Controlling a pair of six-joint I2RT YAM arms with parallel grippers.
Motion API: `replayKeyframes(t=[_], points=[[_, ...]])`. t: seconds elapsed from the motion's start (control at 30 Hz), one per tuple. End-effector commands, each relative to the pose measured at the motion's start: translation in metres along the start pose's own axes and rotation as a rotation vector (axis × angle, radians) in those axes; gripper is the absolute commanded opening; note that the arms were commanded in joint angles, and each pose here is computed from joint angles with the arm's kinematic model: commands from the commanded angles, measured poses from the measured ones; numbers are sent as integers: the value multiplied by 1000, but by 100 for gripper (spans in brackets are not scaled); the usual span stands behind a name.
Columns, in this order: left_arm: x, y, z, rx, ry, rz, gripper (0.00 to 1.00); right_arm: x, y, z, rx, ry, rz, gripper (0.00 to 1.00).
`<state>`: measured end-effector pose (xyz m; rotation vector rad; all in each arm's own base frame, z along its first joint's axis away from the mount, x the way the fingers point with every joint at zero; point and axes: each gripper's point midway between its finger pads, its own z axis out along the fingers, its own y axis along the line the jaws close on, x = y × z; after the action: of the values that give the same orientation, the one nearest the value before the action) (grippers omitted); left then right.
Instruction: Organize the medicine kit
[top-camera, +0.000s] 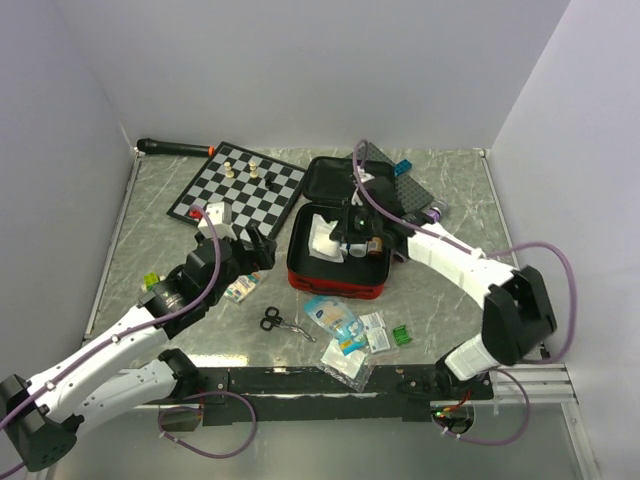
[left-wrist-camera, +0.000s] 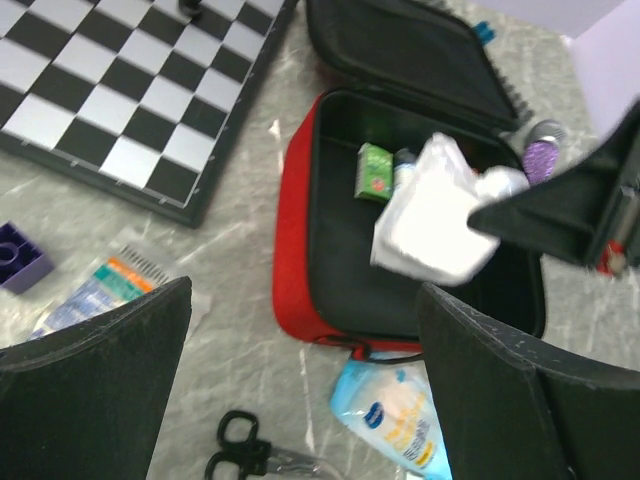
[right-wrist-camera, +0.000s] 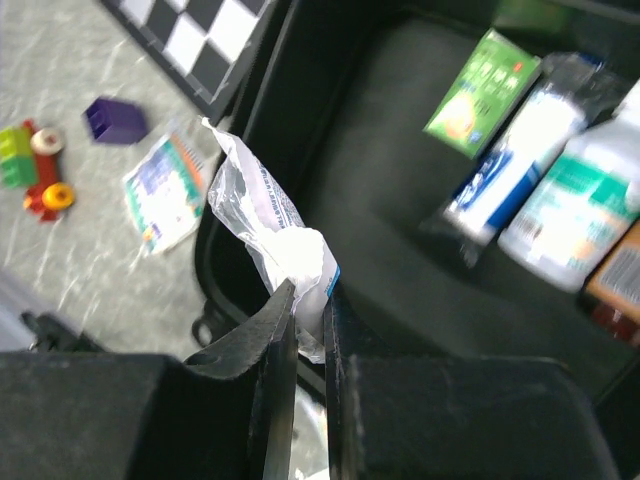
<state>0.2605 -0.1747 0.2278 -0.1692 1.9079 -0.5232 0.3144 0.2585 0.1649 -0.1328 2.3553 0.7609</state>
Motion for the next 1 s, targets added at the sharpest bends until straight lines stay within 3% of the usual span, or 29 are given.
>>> replayKeyframes(t=[0.0, 0.4, 0.7, 0.77, 0.9, 0.97], points=[[2, 12, -6, -33, -12, -29, 98, -30, -8, 19, 31, -38, 1, 15], [6, 13, -7, -19, 4, -8, 97, -23, -1, 77, -77, 70, 87, 14], [13, 14, -4, -24, 26, -16, 98, -19, -13, 100, -32, 77, 130, 16], [14, 15, -5, -27, 29, -16, 98, -18, -17, 104, -19, 80, 134, 23], [15, 16, -5, -30, 29, -15, 98, -18, -18, 103, -9, 72, 130, 48], [15, 16, -5, -29, 27, -15, 98, -22, -15, 99, -9, 57, 121, 56]])
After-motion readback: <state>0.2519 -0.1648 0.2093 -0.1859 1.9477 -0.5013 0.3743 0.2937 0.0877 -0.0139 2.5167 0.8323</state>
